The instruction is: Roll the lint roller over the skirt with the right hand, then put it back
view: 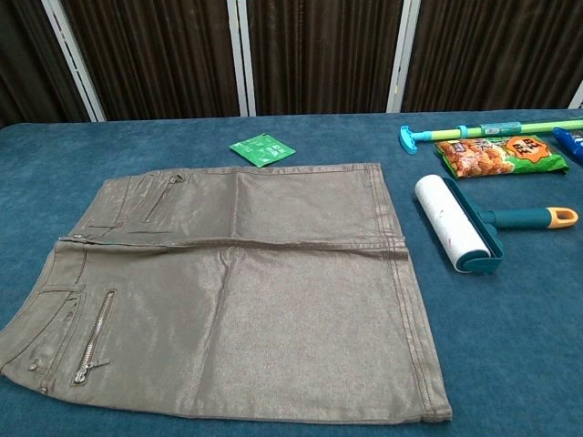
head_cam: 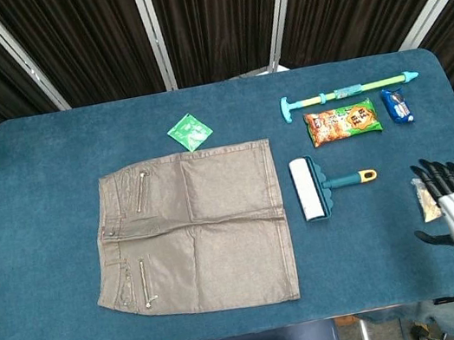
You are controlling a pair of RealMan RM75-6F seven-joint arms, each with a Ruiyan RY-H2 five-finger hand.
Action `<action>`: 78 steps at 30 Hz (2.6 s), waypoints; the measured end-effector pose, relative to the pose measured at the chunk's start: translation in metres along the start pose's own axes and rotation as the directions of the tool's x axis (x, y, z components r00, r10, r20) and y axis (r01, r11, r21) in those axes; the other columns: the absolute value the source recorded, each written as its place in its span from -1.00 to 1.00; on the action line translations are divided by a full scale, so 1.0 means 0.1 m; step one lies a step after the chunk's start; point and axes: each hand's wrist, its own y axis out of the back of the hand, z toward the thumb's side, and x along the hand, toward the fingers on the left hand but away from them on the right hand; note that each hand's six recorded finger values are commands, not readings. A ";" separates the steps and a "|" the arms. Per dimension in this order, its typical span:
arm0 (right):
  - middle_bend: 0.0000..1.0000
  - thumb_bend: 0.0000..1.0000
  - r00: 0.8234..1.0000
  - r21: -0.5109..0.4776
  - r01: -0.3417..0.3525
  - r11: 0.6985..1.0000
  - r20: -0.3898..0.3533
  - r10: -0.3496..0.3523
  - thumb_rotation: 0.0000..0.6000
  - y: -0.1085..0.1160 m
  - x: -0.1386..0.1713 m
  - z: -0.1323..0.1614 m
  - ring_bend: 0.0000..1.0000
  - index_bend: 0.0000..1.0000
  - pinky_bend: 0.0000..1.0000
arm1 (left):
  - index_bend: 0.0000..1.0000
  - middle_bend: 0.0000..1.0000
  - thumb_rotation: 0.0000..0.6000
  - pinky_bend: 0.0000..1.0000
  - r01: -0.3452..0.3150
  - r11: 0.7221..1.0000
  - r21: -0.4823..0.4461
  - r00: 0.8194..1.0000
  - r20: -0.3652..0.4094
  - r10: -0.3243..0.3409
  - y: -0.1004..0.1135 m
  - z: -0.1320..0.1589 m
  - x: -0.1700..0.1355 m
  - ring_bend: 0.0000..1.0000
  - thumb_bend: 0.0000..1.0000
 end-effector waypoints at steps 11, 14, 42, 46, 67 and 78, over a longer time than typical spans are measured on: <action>-0.88 -0.47 0.966 0.111 -0.156 0.981 -0.190 0.175 1.00 -0.62 -1.09 0.56 -1.00 -0.84 -1.00 | -1.00 -1.00 1.00 -1.00 0.034 0.999 0.012 0.998 -0.051 -0.033 -0.09 -0.06 0.14 -1.00 -1.00; -0.83 -0.41 0.957 0.140 -0.181 0.973 -0.201 0.207 1.00 -0.79 -1.25 0.65 -1.00 -0.81 -1.00 | -1.00 -1.00 1.00 -1.00 0.045 0.999 0.023 0.997 -0.064 -0.044 -0.13 -0.09 0.17 -1.00 -1.00; -0.61 -0.28 0.951 0.379 -0.189 0.906 -0.158 0.265 1.00 -1.24 -1.72 0.51 -0.85 -0.64 -0.88 | -1.00 -1.00 1.00 -1.00 0.071 0.997 0.039 0.994 -0.082 -0.068 -0.23 -0.08 0.25 -1.00 -1.00; -0.52 -0.24 0.951 0.391 -0.186 0.901 -0.160 0.266 1.00 -1.26 -1.74 0.51 -0.75 -0.60 -0.70 | -1.00 -1.00 1.00 -1.00 0.075 0.996 0.040 0.994 -0.084 -0.072 -0.24 -0.09 0.26 -1.00 -1.00; 0.02 0.61 0.953 0.328 -0.055 0.943 -0.265 0.148 1.00 -1.03 -1.75 0.58 -0.20 -0.16 -0.14 | -1.00 -1.00 1.00 -1.00 0.078 0.997 0.027 0.994 -0.079 -0.075 -0.23 -0.09 0.26 -1.00 -1.00; 0.02 0.62 0.899 0.328 0.099 0.939 -0.435 0.057 1.00 -0.65 -1.62 1.09 -0.19 -0.16 -0.14 | -1.00 -1.00 1.00 -1.00 0.065 0.998 -0.001 0.996 -0.054 -0.065 -0.15 -0.05 0.23 -1.00 -1.00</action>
